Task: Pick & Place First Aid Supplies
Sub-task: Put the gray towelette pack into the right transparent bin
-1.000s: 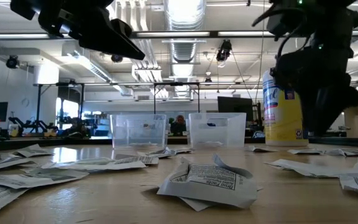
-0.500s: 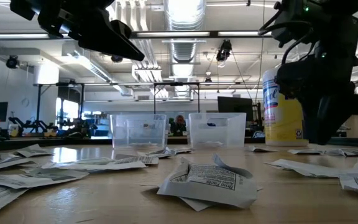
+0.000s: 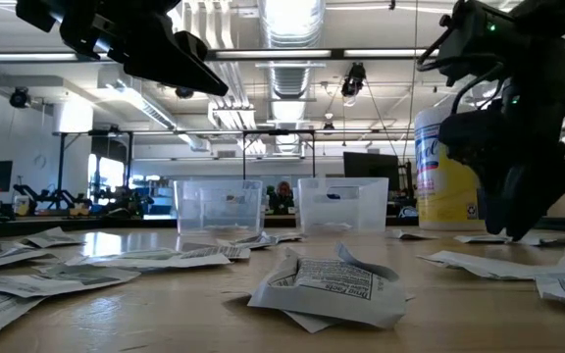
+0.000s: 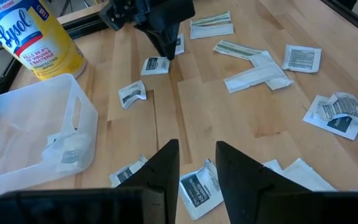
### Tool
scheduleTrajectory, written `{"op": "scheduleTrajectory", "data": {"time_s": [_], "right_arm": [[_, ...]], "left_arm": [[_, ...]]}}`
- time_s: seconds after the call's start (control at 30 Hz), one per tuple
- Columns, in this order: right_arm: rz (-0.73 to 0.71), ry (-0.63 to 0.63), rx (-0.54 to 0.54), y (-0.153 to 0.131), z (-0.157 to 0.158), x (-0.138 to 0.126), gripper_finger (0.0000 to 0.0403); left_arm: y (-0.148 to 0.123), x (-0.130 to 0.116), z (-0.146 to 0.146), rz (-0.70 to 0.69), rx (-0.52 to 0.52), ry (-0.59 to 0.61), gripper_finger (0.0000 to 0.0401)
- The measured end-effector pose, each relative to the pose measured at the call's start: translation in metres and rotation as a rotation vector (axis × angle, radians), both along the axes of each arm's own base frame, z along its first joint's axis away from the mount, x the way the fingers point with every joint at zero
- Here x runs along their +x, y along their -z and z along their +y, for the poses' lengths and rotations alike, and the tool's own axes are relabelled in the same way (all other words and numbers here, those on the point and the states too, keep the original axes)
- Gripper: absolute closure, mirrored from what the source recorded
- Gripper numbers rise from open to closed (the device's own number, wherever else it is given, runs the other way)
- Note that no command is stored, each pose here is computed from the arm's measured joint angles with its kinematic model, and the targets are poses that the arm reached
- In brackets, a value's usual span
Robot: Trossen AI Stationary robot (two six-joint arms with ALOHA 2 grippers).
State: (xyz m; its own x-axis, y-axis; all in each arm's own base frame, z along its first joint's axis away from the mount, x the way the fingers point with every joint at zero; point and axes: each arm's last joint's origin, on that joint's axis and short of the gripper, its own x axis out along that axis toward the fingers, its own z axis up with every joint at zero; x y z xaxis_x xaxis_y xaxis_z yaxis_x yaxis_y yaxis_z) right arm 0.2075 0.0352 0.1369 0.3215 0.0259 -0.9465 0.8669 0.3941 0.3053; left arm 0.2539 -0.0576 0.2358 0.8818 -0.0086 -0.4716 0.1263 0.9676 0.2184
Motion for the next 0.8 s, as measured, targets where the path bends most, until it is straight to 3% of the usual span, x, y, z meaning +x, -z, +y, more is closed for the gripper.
{"op": "scheduleTrajectory", "data": {"time_s": [0.4,0.8], "right_arm": [[-0.005,0.004,-0.008,0.0043,-0.0008,-0.0026,0.0262],[0.005,0.087,-0.057,0.0091,-0.0041,-0.0074,0.0281]], "left_arm": [[0.0,0.0,0.0,0.0,0.001,0.0,0.0302],[0.0,0.0,0.0,0.0,0.001,0.0,0.0301]]}}
